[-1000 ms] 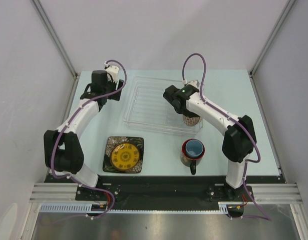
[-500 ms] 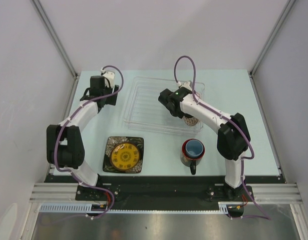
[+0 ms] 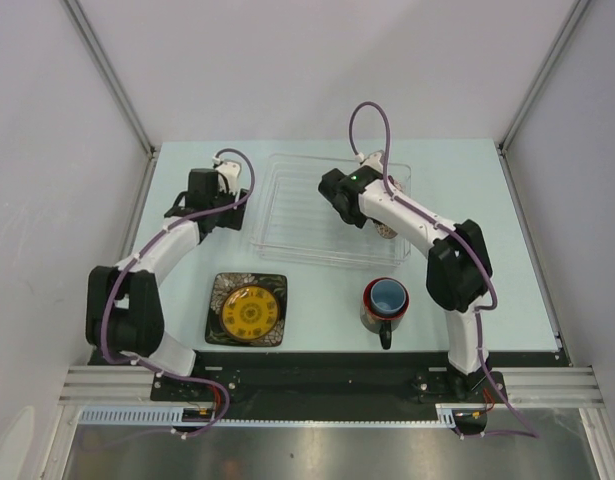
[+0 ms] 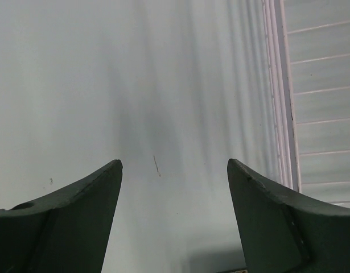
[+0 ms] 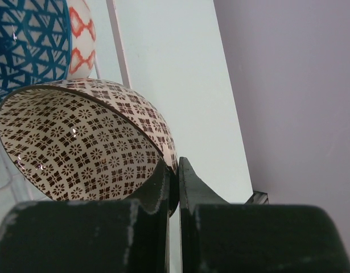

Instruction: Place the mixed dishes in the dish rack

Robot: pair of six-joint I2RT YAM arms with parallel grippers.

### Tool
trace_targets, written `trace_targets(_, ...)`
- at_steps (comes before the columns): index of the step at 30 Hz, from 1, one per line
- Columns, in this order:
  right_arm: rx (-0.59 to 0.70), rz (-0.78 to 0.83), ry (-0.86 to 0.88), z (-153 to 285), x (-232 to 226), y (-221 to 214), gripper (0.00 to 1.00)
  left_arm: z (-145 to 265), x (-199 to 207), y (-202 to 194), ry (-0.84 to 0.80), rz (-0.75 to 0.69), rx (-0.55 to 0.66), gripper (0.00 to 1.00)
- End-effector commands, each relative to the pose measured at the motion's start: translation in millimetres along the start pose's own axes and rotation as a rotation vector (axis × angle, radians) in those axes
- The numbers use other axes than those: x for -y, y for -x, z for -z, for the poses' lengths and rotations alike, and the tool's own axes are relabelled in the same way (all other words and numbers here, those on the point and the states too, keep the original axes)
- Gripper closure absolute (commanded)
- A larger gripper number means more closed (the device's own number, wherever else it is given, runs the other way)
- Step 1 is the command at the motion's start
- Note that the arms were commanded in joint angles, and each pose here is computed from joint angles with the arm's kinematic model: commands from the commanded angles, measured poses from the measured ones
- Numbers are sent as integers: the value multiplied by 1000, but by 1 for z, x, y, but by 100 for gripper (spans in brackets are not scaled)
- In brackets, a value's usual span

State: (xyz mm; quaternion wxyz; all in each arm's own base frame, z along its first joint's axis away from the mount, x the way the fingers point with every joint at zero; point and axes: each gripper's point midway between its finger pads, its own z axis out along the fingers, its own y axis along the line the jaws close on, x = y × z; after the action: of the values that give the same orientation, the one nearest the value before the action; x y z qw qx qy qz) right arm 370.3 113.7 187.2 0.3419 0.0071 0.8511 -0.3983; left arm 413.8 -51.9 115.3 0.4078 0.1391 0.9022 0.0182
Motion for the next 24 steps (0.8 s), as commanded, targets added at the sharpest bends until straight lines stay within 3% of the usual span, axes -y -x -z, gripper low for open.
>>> trace_targets(1,-59,136,-136,-17,36,-10,100,25,8,20,-44,19,78,20)
trace_targets(15,-135,118,-160,-49,27,-7,100,38,52,11,-162,9,75,21)
trace_targets(24,-81,254,-100,-15,-5,-24,100,48,78,14,-207,-56,86,21)
